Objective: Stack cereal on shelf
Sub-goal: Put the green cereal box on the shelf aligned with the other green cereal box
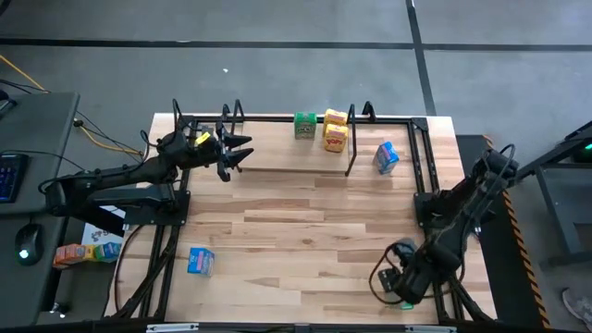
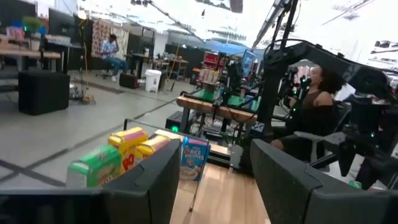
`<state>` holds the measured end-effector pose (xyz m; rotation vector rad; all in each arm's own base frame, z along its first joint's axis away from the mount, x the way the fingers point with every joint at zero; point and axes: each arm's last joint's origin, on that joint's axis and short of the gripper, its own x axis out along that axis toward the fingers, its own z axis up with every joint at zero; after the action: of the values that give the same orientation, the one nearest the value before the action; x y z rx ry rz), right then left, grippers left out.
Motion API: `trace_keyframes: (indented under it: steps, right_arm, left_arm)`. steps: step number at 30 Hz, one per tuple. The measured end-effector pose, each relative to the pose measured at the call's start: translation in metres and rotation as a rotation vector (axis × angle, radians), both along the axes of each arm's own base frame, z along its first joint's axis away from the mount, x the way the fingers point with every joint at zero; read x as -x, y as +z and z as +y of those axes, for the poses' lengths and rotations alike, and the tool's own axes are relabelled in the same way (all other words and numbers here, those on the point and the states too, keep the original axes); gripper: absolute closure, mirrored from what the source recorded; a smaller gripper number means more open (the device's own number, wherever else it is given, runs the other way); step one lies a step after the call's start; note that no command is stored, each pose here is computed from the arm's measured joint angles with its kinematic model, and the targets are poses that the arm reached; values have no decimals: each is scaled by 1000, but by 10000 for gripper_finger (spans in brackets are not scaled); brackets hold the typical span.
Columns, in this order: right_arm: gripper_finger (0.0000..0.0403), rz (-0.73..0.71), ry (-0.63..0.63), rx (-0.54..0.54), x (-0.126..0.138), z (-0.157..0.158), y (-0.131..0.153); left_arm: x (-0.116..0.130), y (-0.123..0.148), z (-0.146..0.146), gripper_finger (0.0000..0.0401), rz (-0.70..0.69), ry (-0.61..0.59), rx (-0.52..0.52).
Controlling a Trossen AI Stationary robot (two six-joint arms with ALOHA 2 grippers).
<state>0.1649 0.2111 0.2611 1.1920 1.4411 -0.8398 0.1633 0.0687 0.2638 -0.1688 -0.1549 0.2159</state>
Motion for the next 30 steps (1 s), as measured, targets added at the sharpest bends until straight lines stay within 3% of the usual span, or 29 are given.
trace_keyframes:
  steps: [13,22,30]
  right_arm:
    - [107,-23,-31,-32,-8,13,-9]
    - [107,144,15,-12,-4,28,-33]
    - [107,152,64,20,-7,32,-44]
  left_arm:
    - [-1,-5,0,215,47,-2,40]
    - [-1,-7,0,215,66,-2,48]
    - [-1,-7,0,215,65,-2,51]
